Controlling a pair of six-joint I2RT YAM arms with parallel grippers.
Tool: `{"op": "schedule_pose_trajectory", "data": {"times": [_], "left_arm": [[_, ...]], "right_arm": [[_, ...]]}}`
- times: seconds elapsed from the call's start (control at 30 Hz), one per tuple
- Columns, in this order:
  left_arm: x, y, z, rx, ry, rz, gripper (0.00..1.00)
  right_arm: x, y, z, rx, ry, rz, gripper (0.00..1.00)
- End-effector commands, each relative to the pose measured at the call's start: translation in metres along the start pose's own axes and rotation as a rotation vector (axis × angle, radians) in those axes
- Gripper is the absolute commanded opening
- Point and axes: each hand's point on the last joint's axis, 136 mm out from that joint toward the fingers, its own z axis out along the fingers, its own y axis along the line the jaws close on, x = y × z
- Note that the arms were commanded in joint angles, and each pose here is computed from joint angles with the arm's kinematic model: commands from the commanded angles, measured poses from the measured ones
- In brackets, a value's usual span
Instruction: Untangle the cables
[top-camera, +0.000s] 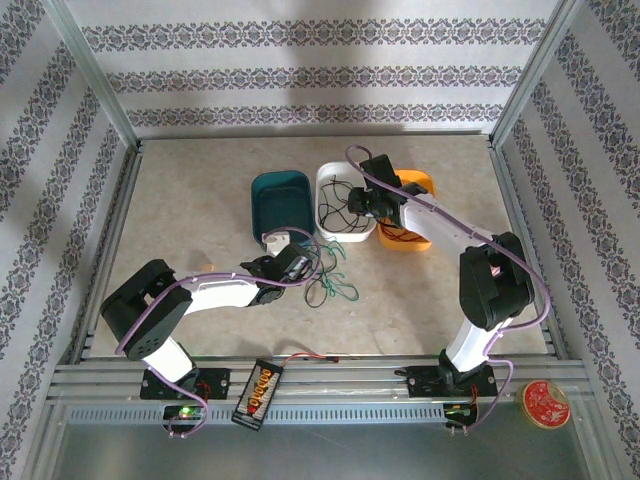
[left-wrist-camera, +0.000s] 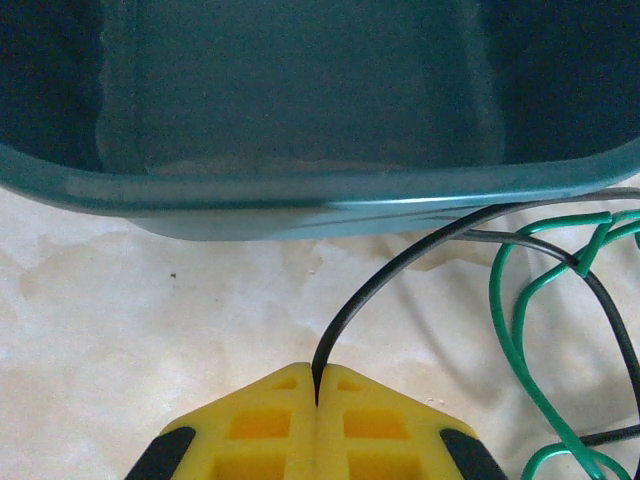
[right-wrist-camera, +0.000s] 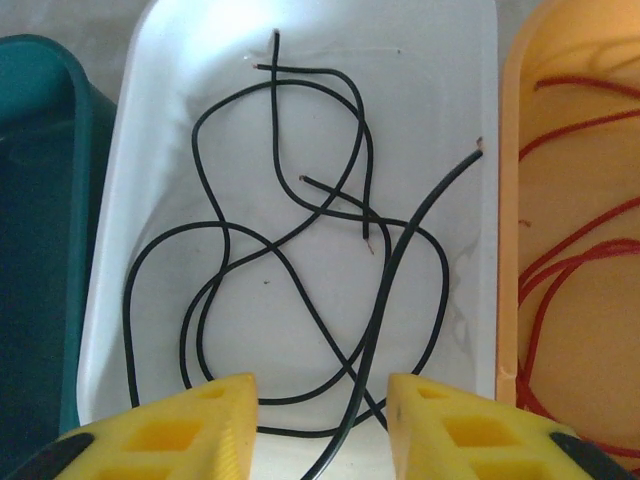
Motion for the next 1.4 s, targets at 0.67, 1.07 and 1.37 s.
{"op": "schedule_pose_trajectory", "data": {"times": [0.67,1.07,1.37], "left_arm": [[-0.008,-0.022,-0.009,0.136,-0.047,0.007,0.00],[-0.040,-0.071,-0.057,0.455,-0.134,0.032,0.00],[-0.078,-0.068,-0.099,0.468,-0.235,0.043,0.00]], "right_arm": [[0.000,0.015,-0.002,-0.003,-0.039,-0.110,0.35],[0.154,0.060,-0.033,-0.329,0.288,-0.259,0.46],[0.216,0.032,-0.002,-0.209,0.458,-0.277,0.47]]}}
